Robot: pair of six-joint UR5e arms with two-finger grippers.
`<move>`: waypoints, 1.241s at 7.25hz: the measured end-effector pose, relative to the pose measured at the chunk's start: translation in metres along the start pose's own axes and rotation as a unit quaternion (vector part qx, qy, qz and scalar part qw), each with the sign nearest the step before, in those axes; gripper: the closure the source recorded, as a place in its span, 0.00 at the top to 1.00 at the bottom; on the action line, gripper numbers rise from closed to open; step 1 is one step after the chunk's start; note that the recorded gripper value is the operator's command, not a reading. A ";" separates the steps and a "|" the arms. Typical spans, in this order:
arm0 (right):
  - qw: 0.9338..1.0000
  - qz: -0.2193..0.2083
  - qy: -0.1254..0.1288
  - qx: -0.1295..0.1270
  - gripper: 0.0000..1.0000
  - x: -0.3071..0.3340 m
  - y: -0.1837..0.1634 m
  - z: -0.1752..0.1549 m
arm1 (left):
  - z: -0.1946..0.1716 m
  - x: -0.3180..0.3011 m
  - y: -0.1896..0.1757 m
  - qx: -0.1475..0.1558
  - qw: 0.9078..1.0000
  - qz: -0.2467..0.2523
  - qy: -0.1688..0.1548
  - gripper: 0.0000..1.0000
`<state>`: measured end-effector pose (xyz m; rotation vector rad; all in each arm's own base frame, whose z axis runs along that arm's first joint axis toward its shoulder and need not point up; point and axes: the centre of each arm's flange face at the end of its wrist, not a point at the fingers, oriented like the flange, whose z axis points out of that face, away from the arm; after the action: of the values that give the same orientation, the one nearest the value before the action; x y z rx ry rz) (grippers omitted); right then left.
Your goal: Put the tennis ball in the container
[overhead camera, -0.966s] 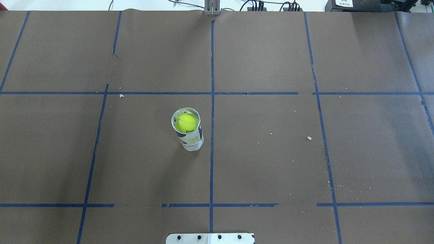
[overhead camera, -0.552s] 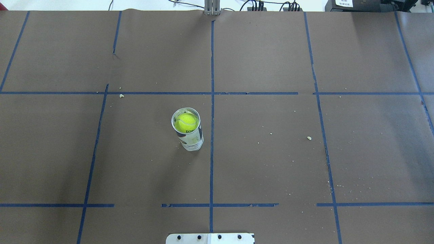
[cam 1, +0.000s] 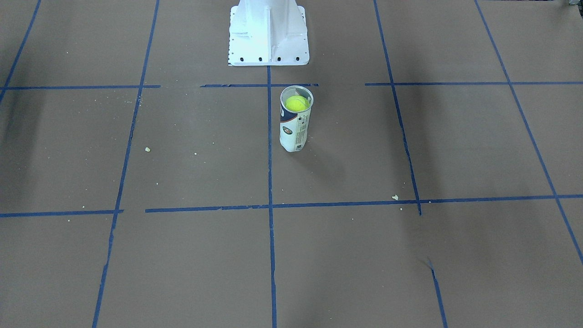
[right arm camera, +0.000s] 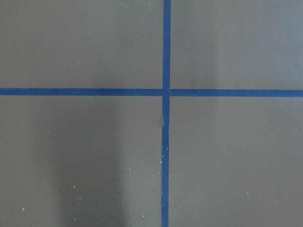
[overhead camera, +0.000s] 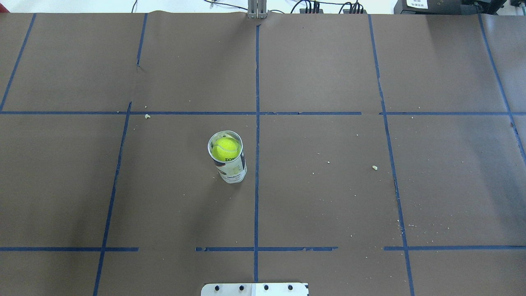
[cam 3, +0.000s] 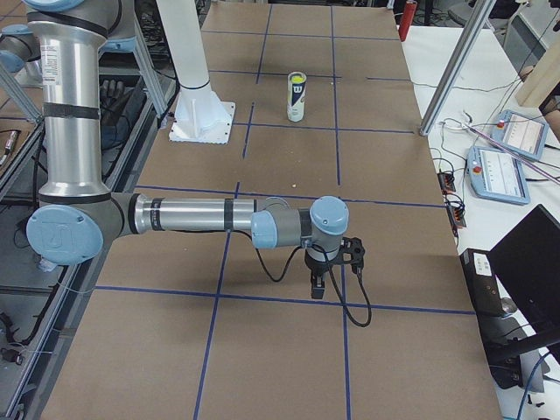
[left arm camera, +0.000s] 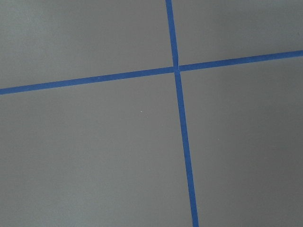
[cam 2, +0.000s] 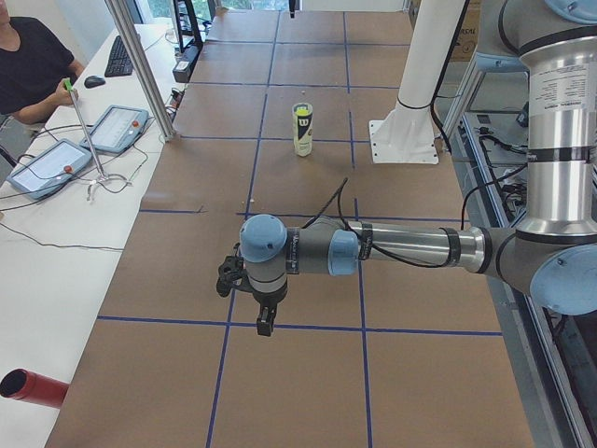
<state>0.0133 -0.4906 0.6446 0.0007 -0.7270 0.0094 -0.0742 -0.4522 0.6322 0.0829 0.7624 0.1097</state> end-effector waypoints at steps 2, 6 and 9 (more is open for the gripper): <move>1.000 0.000 0.000 0.000 1.00 0.000 0.000 0.000 | -0.001 0.001 -0.001 0.007 1.000 -0.002 0.004 1.00; 1.000 0.000 0.000 0.000 1.00 0.000 0.000 0.000 | 0.000 0.002 0.000 0.012 1.000 -0.017 0.012 1.00; 1.000 0.000 0.000 0.000 1.00 0.000 0.000 0.000 | -0.001 0.002 0.000 0.013 1.000 -0.016 0.012 1.00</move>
<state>0.0132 -0.4907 0.6446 0.0007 -0.7270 0.0093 -0.0729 -0.4523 0.6300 0.0941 0.7891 0.0695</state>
